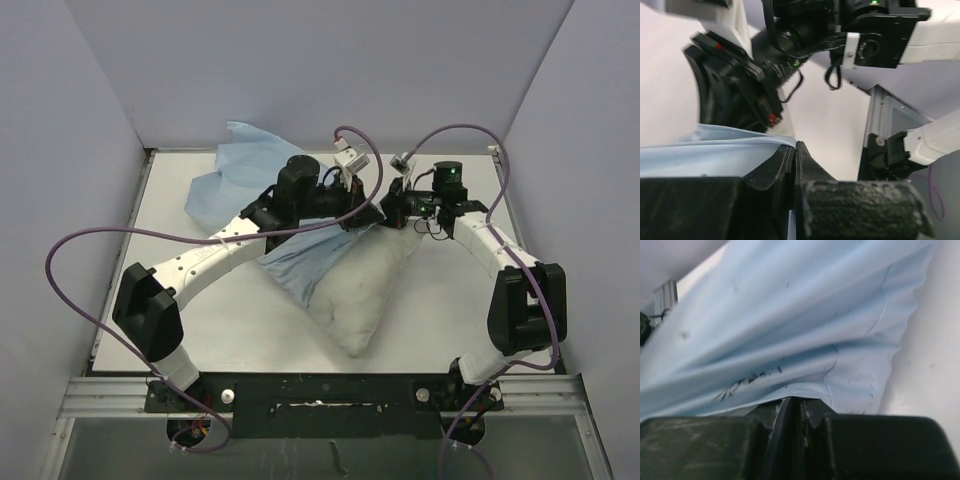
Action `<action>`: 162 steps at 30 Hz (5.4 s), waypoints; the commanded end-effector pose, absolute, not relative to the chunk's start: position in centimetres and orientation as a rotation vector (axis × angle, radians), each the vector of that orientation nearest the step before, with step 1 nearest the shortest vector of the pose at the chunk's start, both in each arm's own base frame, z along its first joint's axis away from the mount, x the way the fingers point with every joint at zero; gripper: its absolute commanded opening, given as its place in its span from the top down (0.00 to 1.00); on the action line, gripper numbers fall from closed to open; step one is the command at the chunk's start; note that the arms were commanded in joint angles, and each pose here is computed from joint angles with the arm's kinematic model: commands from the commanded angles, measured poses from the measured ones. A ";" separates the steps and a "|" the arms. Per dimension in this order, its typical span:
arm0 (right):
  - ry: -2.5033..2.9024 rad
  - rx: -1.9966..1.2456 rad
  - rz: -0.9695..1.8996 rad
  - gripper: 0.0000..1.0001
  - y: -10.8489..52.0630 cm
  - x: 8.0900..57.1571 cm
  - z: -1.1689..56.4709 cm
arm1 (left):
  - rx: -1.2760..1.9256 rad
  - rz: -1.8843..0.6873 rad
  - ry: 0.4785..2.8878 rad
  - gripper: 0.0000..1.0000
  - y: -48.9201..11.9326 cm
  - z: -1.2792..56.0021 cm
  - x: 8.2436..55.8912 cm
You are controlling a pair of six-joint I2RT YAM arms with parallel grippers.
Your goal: Put the pillow into the pillowcase
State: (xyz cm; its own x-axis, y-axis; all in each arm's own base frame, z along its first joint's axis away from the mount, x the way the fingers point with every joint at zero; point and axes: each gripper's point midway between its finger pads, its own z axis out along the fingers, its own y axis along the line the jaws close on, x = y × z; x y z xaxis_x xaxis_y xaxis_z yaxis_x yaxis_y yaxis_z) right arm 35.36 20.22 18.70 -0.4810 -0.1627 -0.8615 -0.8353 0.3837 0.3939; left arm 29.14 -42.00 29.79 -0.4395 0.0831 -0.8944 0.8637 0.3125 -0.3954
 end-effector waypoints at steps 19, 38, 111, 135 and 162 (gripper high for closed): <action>2.060 -0.979 0.886 0.09 10.0 30.2 14.2 | 0.563 -1.409 1.726 1.00 -37.4 22.0 28.4; 1.415 -1.279 0.648 1.00 20.6 34.6 27.2 | 0.671 -1.306 1.731 0.93 -34.7 22.2 22.3; 1.608 -1.454 0.574 0.01 17.8 31.6 20.3 | 0.486 -1.185 1.683 1.00 -30.6 20.5 20.7; 1.436 -1.672 0.620 1.00 20.8 24.3 14.4 | 0.210 -0.490 2.034 0.31 -26.8 29.3 29.4; 1.053 -1.732 0.182 1.00 22.9 33.9 28.1 | 0.723 -1.216 1.195 1.00 -35.8 50.7 24.3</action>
